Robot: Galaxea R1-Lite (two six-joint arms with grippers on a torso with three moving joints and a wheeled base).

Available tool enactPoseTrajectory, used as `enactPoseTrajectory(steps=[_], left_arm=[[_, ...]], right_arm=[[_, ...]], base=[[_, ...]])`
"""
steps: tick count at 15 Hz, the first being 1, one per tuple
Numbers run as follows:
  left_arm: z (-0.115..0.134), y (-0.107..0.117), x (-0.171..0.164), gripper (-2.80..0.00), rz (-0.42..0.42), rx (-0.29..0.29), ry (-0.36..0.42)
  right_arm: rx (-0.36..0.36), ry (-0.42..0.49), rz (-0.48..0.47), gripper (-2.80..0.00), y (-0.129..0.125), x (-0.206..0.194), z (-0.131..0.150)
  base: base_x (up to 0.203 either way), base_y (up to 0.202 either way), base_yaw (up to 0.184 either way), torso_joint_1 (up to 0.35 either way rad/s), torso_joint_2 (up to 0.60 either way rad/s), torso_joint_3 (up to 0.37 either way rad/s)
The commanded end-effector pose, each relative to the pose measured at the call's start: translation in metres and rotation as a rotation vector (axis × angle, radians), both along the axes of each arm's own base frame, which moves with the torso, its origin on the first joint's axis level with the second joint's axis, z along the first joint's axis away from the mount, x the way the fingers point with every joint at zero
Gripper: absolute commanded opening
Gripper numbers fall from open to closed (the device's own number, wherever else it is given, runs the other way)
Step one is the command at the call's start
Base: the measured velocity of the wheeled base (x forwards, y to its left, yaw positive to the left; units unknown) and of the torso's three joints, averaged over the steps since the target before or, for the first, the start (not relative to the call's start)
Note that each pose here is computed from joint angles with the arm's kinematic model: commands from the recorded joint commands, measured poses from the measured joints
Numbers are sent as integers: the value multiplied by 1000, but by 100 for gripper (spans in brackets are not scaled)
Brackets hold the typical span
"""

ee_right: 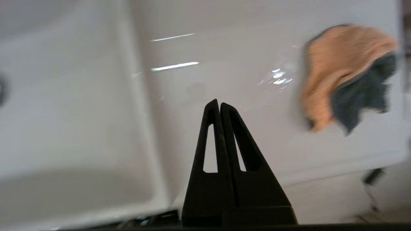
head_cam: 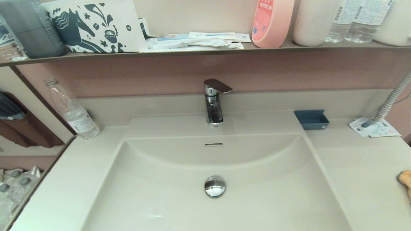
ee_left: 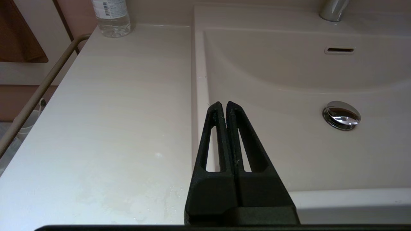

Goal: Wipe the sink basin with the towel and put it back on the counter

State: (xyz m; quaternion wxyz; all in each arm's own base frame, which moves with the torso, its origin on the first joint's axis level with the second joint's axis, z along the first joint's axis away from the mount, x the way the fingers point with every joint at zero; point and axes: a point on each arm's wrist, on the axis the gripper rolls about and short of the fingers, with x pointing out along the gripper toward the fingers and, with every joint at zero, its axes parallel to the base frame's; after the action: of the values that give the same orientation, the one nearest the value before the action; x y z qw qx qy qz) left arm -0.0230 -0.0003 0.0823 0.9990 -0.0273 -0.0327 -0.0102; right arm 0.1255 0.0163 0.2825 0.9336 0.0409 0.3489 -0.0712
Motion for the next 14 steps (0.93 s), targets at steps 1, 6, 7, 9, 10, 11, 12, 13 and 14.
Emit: enactPoseTrajectory(steps=[1,6,7,9,10,11,12,13,14], left_arm=[[0,0,0,-280,-1,0,-1],[0,0,0,-280,0,0,0],[0,0,0,-280,0,-1,0],[0,0,0,-280,-1,-1,0],[0,0,0,-280,0,0,0],[0,0,0,-280,-1,-1,0],[0,0,0,-280,0,-1,-1],[0,0,0,-280,0,-1,0],[0,0,0,-280,0,0,0]], right_arm=[[67,-103,78,-280,0,-50,11],[210,-324,-37,-280,-27,-150,7],[229,-396,-101,-280,-29,-171,3],[259,-536,-163,-280,-30,-210,-7],[268,-592,-175,-280,-30,-225,-13],[268,-642,-178,-280,-31,-239,-18],[255,-679,-175,-280,-30,-249,-24],[229,-686,-180,-280,-28,-253,-31],[198,-675,-180,-280,-26,-252,-43]], base=[[0,0,0,0,0,0],[0,0,0,0,0,0],[0,0,0,0,0,0],[0,0,0,0,0,0],[0,0,0,0,0,0],[0,0,0,0,0,0],[0,0,0,0,0,0],[0,0,0,0,0,0],[0,0,0,0,0,0]])
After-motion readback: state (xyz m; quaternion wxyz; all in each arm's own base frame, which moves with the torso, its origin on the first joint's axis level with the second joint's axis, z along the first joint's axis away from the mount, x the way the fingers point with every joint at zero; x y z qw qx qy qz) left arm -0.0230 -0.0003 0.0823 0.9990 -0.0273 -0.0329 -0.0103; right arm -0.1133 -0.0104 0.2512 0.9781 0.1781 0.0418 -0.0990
